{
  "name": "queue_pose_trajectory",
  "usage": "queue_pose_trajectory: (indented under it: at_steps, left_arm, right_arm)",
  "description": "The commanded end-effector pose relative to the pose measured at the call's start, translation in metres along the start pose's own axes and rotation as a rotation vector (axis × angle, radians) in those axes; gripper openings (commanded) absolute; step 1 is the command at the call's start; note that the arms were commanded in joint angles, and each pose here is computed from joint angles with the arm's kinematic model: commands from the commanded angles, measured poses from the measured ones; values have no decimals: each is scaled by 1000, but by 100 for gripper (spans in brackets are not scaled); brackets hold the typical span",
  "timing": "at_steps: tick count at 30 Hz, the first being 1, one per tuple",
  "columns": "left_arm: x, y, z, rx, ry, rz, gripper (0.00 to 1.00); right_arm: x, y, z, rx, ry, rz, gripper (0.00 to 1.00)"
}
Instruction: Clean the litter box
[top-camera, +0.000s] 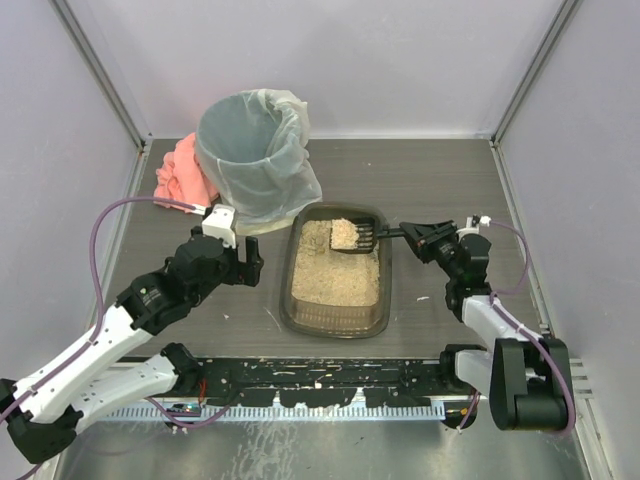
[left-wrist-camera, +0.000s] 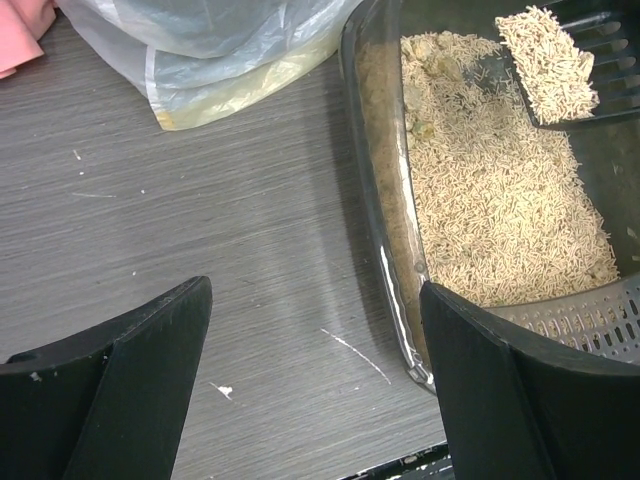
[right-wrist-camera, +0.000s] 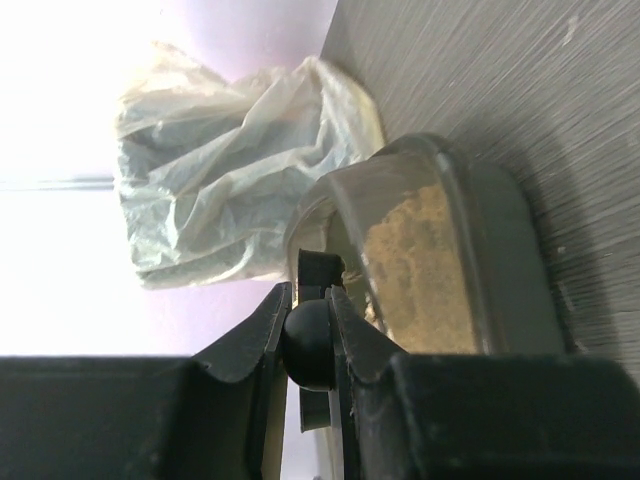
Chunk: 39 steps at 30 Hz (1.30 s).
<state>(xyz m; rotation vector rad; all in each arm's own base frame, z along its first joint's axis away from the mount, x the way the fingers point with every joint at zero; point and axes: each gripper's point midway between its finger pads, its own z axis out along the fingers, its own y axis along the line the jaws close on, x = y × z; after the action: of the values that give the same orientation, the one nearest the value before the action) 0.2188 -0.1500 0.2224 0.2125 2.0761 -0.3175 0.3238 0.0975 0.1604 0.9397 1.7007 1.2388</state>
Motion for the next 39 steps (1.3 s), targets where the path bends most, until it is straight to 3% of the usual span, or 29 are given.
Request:
queue_pose_trajectory:
  at_steps: [1, 5, 8, 11, 15, 18, 21, 25, 28, 31, 35, 38, 39]
  left_arm:
    - [-12, 6, -8, -14, -49, -11, 87]
    - [-9, 4, -8, -8, -39, -12, 87]
    - [-9, 4, -6, -8, -45, -17, 87]
    - [-10, 1, -4, 0, -40, -16, 87]
    - [-10, 1, -3, -4, -40, -16, 90]
    - [-9, 1, -4, -2, -33, -15, 91]
    - [-9, 4, -5, -12, -43, -19, 91]
    - [-9, 4, -6, -8, -39, -19, 91]
    - [-7, 6, -5, -18, -42, -19, 91]
    - [-8, 4, -4, -11, -39, -19, 91]
    - [-7, 3, -2, -10, -45, -22, 91]
    - [-8, 1, -3, -2, -31, -10, 91]
    - [-8, 2, -4, -6, -30, -9, 91]
  right_arm:
    - [16, 54, -7, -241, 123, -2, 1]
    - [-6, 47, -10, -221, 40, 30, 1]
    - [5, 56, -3, -220, 97, -37, 1]
    - [-22, 44, -7, -190, -8, 28, 1]
    - [2, 54, 3, -214, 104, -7, 1]
    - [-20, 41, -4, -214, 14, 87, 1]
    - [6, 56, 3, -241, 120, 19, 1]
    - [-16, 43, -6, -223, 18, 75, 1]
    - [12, 61, 2, -246, 131, -17, 1]
    - [-17, 44, -6, -210, 8, 59, 1]
    - [13, 55, 3, -219, 115, -37, 1]
    - [-14, 38, -6, -196, -14, 59, 1]
    - [-7, 47, -6, -222, 14, 40, 1]
